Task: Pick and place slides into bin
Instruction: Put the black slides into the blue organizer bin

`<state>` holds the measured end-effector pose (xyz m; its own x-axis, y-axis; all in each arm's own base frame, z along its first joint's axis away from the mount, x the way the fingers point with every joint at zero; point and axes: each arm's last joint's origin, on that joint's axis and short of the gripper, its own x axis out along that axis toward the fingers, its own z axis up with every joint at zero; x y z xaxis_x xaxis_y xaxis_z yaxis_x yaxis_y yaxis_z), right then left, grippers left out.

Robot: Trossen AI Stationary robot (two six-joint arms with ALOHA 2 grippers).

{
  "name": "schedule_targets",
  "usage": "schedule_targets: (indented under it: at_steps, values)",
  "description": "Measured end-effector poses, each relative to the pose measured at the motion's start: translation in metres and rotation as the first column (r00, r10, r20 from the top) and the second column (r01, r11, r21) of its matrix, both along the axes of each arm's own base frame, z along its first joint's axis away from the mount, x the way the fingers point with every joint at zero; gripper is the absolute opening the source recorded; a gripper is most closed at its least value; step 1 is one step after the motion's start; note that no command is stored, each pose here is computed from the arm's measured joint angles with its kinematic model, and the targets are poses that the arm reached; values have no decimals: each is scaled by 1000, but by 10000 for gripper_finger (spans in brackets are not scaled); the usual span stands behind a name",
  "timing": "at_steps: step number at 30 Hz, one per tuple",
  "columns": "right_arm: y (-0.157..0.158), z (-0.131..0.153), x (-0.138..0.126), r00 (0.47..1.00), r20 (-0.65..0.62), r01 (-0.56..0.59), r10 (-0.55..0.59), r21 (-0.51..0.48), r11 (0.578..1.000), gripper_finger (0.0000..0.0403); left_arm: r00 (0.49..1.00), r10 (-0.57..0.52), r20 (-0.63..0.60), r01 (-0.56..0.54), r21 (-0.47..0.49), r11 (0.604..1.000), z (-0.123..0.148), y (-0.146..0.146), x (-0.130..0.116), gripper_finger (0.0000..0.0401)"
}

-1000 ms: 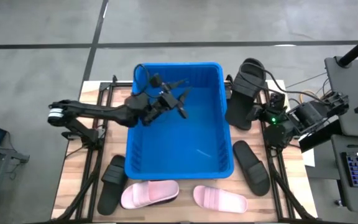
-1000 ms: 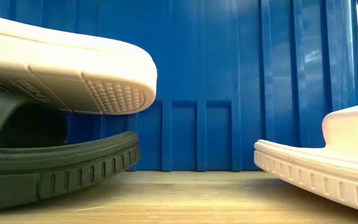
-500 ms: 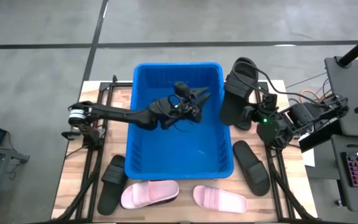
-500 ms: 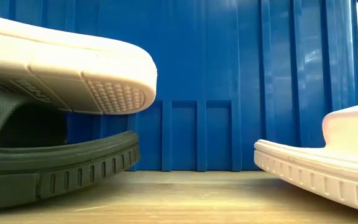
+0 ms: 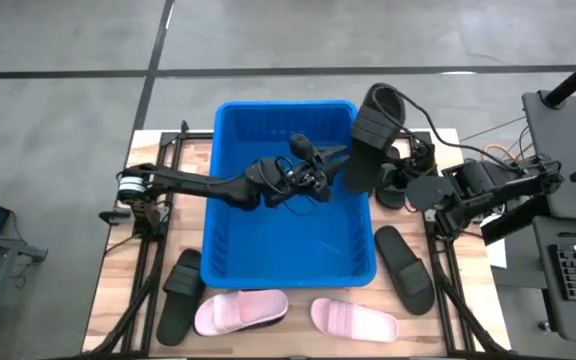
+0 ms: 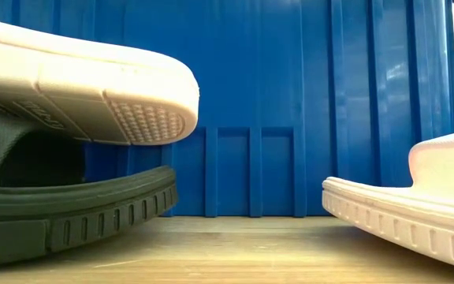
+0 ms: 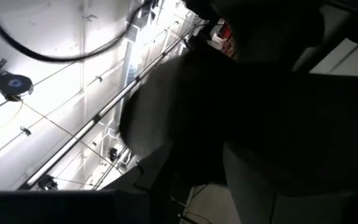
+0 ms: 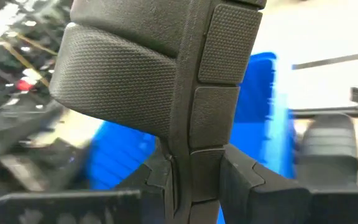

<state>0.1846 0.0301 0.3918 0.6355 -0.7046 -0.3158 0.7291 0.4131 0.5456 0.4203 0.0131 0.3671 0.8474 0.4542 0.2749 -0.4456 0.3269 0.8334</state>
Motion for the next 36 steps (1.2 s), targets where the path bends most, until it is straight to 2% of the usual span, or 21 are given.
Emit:
schedule_targets:
  at_steps: [3, 9, 14, 24, 36]
  values:
    - [1, 1, 10, 999, -8, -54, 54, -4, 999, 75, 1000, 12, -12, -12, 28, 1000, 0, 0, 0, 125]
    - [-1, -7, 23, 998, -47, -34, 34, 2, 999, 74, 993, 101, -58, -96, 85, 992, -1, 1, -1, 125]
    - [-1, -10, 25, 997, -72, -28, 28, -7, 1000, 74, 981, 180, -67, -176, 62, 982, -2, 2, -2, 125]
    - [-16, -5, 18, 993, -114, -4, -1, -46, 999, 74, 982, 179, -59, -176, 50, 983, -1, -4, -3, 125]
    - [-13, -14, 33, 989, -116, -89, 96, 65, 994, 74, 979, 196, -59, -193, 52, 980, -2, 6, -3, 125]
